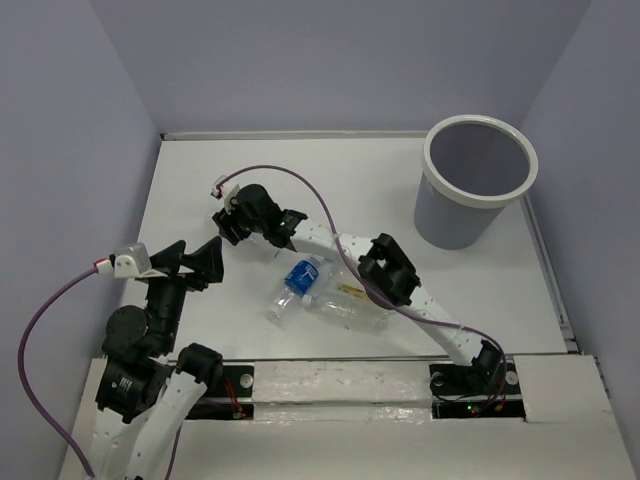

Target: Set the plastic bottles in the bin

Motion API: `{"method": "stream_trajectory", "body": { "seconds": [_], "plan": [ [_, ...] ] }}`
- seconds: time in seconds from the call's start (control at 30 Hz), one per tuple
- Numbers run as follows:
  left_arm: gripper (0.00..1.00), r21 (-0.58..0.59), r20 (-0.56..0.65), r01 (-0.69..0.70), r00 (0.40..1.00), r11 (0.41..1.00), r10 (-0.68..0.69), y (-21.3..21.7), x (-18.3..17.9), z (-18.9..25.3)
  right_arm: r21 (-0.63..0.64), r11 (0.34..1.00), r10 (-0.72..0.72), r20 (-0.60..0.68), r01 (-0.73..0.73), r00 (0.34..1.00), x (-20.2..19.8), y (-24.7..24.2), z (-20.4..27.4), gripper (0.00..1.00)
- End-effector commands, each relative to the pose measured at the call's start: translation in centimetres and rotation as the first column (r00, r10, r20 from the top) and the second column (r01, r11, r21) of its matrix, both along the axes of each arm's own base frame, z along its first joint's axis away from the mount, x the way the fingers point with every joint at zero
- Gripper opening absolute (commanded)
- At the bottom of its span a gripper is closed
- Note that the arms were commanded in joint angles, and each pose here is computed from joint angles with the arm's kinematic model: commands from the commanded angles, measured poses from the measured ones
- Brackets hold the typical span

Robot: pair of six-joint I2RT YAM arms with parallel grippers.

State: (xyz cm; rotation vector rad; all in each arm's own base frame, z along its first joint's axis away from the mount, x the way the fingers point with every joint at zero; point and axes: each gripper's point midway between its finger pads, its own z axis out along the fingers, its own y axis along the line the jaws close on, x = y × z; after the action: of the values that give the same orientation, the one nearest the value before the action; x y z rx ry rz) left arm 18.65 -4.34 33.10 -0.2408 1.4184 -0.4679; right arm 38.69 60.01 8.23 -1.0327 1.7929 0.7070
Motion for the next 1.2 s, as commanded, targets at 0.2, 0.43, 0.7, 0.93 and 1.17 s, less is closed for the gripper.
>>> {"method": "stream_trajectory", "body": {
  "seconds": [0.2, 0.43, 0.7, 0.93, 1.17],
  "plan": [
    [0.99, -0.003, 0.042, 0.017, 0.999, 1.000, -0.017, -0.4, 0.3, 1.7, 0.587, 0.804, -0.276, 0.224, 0.097, 0.935, 3.8, -6.1, 30.4, 0.37],
    [0.99, 0.026, 0.011, 0.134, 0.991, 0.991, -0.134, -3.0, 1.0, 0.5, 0.724, 0.653, -0.552, 0.256, 0.220, 0.793, 3.8, -24.3, 40.8, 0.36],
    [0.99, 0.062, -0.190, 0.300, 0.940, 0.952, -0.284, -7.3, 3.9, -3.9, 0.755, 0.503, -0.817, 0.256, 0.421, 0.516, 3.8, -45.8, 43.4, 0.36],
    [0.99, 0.026, -0.470, 0.414, 0.809, 0.910, -0.354, -10.4, 6.0, -10.3, 0.739, 0.365, -0.911, 0.159, 0.566, 0.380, 5.3, -57.4, 38.8, 0.36],
    [0.99, -0.014, -0.632, 0.496, 0.669, 0.868, -0.392, -12.3, 6.3, -14.4, 0.718, 0.328, -0.918, 0.088, 0.614, 0.387, 5.4, -59.9, 34.6, 0.40]
  ]
}}
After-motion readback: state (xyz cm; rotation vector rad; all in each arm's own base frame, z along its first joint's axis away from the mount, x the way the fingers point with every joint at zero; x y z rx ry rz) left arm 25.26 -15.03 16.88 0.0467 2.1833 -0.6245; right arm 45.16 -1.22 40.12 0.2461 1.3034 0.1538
